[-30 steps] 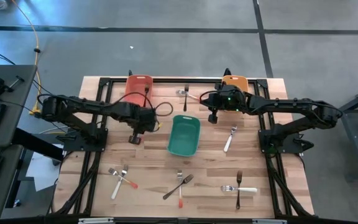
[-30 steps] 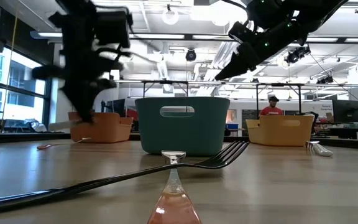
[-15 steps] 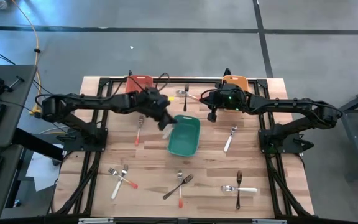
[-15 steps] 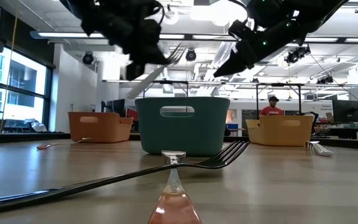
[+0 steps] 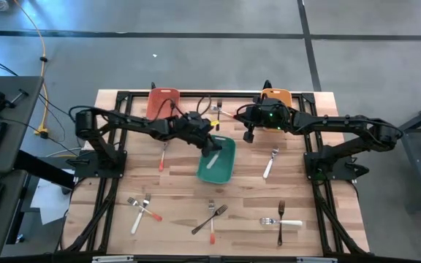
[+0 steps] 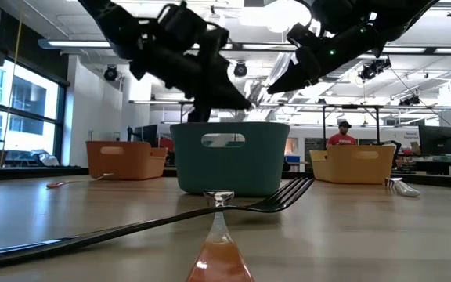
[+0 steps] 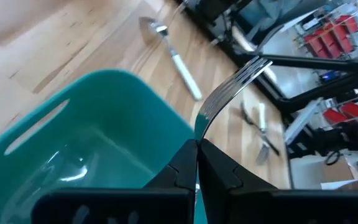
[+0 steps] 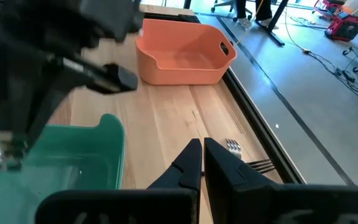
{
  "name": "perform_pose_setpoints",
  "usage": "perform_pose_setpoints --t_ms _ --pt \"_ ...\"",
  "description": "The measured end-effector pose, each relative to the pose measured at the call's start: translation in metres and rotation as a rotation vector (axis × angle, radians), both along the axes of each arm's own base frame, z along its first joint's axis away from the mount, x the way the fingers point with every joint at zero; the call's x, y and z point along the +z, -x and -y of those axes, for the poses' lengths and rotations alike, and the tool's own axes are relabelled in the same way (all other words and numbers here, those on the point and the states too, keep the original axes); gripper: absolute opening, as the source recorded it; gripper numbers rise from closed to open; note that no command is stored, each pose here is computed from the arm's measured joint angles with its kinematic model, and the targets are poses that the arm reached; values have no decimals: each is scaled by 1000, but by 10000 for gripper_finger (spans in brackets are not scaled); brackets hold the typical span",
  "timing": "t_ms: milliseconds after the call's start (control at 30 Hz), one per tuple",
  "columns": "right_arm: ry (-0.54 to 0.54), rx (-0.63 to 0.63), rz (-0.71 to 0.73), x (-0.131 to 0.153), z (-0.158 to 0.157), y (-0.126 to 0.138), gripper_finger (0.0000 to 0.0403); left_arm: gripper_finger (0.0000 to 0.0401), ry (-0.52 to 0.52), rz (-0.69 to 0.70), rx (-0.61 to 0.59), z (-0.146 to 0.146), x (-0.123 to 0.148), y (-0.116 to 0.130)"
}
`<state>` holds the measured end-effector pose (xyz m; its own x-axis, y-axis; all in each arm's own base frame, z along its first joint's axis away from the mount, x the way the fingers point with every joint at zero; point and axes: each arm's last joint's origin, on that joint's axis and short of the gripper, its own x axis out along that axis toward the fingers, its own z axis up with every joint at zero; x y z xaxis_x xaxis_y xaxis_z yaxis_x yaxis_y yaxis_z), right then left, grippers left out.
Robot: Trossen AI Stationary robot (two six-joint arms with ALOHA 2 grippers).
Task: Sort silverware by color (type)
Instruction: Put the top left white fork into the green bin, then put the bottom left orange fork into the yellow bin
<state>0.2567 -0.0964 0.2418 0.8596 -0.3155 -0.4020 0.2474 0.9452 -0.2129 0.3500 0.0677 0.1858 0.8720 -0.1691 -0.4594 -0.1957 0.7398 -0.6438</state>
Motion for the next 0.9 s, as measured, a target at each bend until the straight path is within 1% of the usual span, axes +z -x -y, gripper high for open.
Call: perform_pose_setpoints --t_ms 200,333,533,667,767,833,900 --pt "-1 -1 1 0 0 0 0 0 -14 -68 12 2 -22 -5" --pt "-2 -1 1 0 0 0 0 3 -51 -84 -6 4 -26 -5" --pt "-2 -1 1 0 0 0 0 41 -122 -115 -53 5 -28 -2" --pt "-23 -8 -9 -1 0 1 0 70 -161 -180 -83 0 -33 4" --pt "-53 -21 -14 -3 0 1 0 73 -239 -174 -119 -4 -24 10" --pt "-50 -20 -7 -2 0 1 0 57 -315 -142 -146 -3 -11 13" --pt "-46 -15 6 -1 0 0 0 32 -387 -92 -176 4 3 19"
